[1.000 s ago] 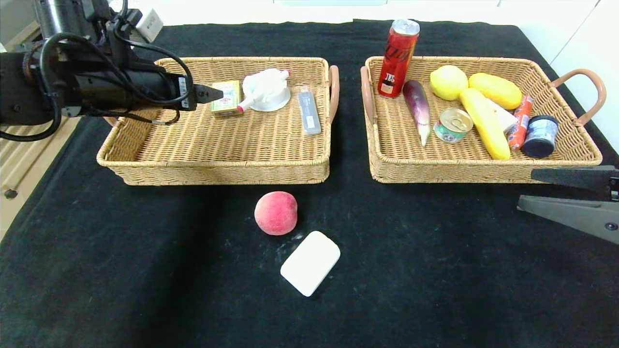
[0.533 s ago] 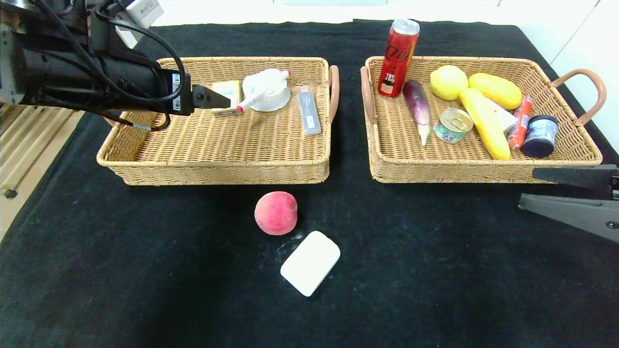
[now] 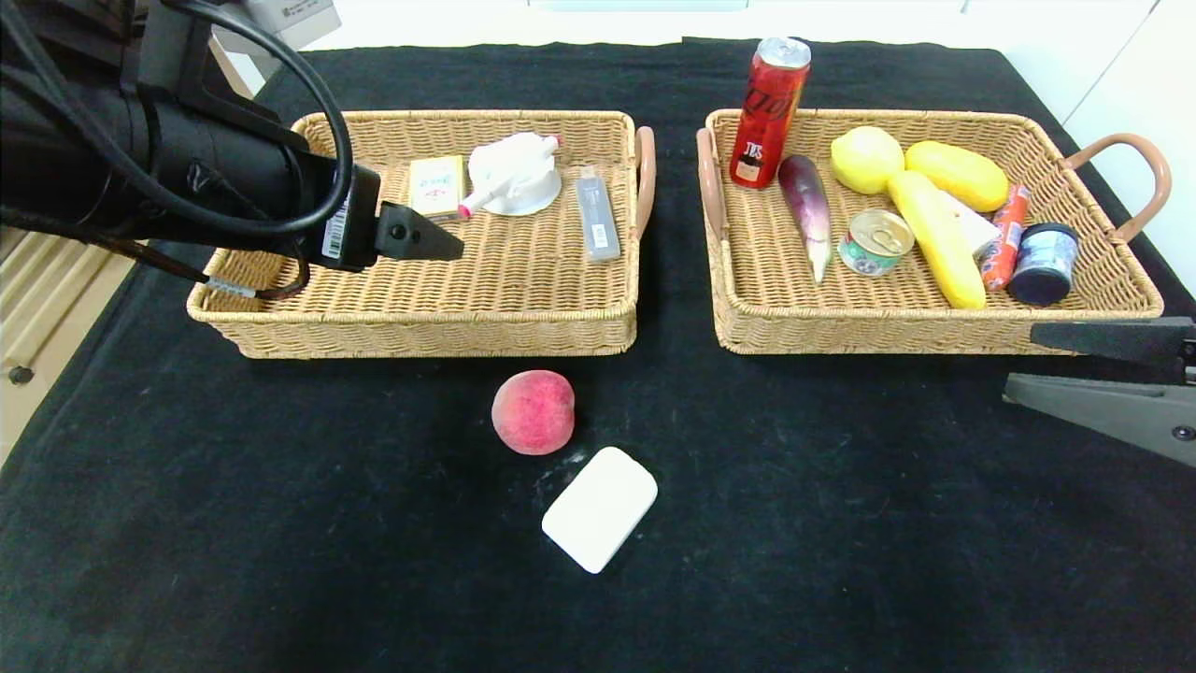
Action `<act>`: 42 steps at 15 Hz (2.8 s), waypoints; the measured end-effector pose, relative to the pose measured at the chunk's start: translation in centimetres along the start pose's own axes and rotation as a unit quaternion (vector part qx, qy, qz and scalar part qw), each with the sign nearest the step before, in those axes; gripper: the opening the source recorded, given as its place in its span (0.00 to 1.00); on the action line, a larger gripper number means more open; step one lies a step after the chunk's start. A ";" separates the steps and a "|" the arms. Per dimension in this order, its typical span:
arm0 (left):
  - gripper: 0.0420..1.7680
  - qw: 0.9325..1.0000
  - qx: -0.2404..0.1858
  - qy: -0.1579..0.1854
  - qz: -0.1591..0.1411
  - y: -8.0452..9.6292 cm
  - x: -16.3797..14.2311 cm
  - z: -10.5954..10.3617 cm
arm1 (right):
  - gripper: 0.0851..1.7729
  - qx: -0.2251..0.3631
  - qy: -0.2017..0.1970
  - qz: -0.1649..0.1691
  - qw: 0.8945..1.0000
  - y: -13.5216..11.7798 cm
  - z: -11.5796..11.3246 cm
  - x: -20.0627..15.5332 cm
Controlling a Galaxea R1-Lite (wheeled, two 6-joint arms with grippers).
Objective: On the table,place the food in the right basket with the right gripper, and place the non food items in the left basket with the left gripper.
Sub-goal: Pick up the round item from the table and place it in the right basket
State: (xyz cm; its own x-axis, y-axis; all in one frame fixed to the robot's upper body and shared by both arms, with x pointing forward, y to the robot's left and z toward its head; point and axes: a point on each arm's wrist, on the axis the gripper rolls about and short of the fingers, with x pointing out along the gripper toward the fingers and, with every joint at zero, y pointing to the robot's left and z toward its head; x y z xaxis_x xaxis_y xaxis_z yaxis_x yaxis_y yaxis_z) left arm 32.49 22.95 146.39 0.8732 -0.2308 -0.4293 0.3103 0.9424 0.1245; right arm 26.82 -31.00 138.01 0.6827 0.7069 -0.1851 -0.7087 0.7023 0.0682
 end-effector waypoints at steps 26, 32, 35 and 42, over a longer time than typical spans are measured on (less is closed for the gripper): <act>0.97 0.980 -0.056 0.188 0.014 -9.0 7.7 -5.1 | 0.96 0.001 0.001 -0.001 1.000 -0.1 -0.1 0.1; 0.97 0.978 -0.057 0.201 0.025 -9.5 9.4 -5.6 | 0.96 0.001 0.001 -0.002 1.000 -0.1 0.0 0.0; 0.97 0.977 -0.055 0.204 0.036 -9.6 9.9 -5.7 | 0.96 0.001 0.001 -0.002 1.000 -0.1 0.0 0.0; 0.82 0.976 -0.054 0.207 0.039 -9.6 10.2 -5.8 | 0.96 0.001 0.001 -0.002 1.000 -0.1 0.0 0.0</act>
State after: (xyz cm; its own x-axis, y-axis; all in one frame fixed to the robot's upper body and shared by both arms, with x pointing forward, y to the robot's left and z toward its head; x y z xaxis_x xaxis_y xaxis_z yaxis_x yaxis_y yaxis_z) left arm 36.22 13.01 135.60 0.6583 -0.0609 -0.7503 0.1889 0.9782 0.0864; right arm 26.93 -31.05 137.95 0.6846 0.7044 -0.1877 -0.7059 0.7048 0.0704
